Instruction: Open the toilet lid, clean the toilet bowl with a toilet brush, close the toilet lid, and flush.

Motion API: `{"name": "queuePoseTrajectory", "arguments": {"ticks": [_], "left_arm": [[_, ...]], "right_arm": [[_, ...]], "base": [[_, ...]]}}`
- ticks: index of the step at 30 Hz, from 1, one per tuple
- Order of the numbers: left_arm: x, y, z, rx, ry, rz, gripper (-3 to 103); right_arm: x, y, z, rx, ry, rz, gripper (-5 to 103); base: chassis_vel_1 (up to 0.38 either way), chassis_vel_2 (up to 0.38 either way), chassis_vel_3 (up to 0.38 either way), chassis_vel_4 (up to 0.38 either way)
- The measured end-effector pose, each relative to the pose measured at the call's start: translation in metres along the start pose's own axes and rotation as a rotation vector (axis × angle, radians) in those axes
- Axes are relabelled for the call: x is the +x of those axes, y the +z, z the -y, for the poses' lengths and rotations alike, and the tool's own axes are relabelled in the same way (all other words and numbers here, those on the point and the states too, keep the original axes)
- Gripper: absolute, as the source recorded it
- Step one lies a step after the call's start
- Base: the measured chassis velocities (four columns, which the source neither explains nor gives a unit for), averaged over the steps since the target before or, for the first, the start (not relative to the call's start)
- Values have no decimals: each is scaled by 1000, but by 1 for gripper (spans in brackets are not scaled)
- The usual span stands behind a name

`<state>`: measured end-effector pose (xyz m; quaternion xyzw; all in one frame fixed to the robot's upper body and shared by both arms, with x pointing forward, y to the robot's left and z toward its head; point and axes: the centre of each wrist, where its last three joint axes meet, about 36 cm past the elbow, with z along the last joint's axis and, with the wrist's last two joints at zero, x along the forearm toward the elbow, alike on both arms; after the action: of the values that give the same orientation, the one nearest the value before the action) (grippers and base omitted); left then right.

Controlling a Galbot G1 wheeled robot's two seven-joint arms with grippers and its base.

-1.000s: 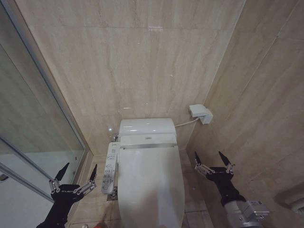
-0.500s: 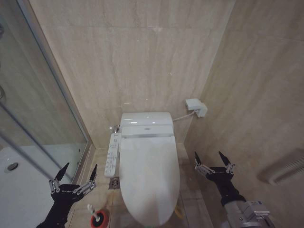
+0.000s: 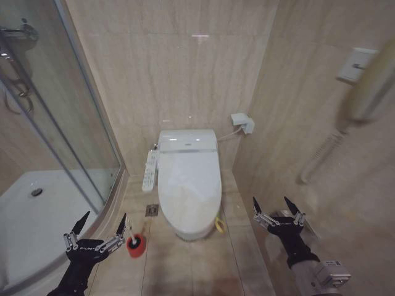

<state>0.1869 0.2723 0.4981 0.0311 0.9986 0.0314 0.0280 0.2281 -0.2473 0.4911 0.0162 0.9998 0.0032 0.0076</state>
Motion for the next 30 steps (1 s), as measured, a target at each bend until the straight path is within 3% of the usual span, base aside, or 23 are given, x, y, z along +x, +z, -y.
{"name": "queuePoseTrajectory", "arguments": {"ticks": [11, 30], "left_arm": [[0, 0, 0, 0, 0, 0, 100], [0, 0, 0, 0, 0, 0, 100]], "right_arm": [[0, 0, 0, 0, 0, 0, 100], [0, 0, 0, 0, 0, 0, 100]], "base": [[268, -257, -290, 280], [-19, 23, 26, -14]]}}
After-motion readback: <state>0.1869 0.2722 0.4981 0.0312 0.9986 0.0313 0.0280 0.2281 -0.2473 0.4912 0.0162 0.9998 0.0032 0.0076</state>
